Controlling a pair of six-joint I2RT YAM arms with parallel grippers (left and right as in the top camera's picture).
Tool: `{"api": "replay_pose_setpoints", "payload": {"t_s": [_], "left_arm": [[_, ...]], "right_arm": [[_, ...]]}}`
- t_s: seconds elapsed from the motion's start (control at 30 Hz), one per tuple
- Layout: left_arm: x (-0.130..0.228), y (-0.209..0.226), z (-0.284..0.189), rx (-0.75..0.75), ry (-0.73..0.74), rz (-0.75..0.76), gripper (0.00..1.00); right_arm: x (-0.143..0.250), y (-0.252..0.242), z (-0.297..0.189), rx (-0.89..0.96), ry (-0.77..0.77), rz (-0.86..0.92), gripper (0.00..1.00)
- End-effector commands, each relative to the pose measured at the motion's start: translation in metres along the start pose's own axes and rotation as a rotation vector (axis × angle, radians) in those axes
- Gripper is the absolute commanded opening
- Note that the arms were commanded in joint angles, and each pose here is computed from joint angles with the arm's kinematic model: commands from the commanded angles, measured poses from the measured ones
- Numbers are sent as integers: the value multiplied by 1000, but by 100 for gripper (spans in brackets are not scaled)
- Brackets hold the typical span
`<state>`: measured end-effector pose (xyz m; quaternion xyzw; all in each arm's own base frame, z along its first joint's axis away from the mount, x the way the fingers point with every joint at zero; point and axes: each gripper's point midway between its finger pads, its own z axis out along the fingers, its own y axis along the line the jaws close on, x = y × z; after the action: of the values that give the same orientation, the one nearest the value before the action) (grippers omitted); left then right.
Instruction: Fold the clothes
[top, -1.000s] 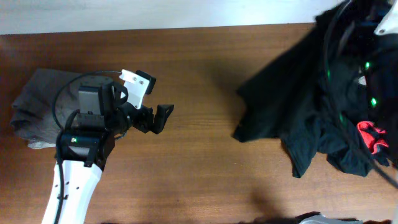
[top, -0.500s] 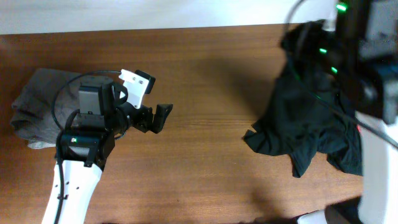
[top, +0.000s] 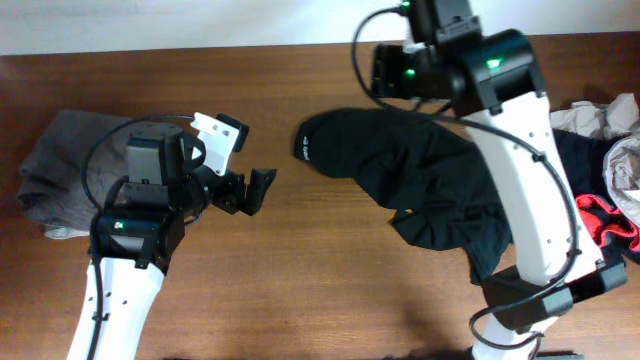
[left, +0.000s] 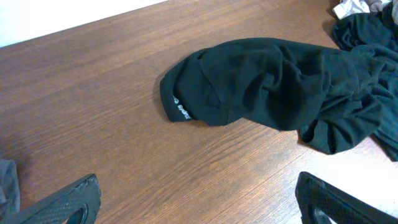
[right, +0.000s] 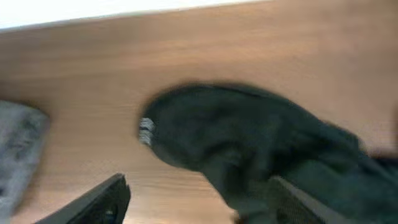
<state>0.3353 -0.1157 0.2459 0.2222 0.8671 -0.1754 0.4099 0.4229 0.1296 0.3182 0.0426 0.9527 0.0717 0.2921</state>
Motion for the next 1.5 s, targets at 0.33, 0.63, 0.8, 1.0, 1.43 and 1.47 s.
{"api": "replay_pose_setpoints", "payload": {"t_s": [0.33,0.63,0.8,1.0,1.43,1.47], "left_arm": [[-3,3,5,-4,10,-8,100],[-2,4,7,-3,14,-9,100],[-2,4,7,-4,12,-8,100],[-2,4,7,-5,12,-8,100],[-20,31,-26,-223,-41,-4,100],[-20,31,-27,-223,-43,-3,100]], "right_arm": [[124,-102,83,228,502,-50,77],[205,-95,159,188,579,94,79],[202,-69,180,53,519,105,59],[168,-27,162,-122,429,90,4],[37,95,27,-718,85,112,4],[34,101,26,-728,71,119,4]]}}
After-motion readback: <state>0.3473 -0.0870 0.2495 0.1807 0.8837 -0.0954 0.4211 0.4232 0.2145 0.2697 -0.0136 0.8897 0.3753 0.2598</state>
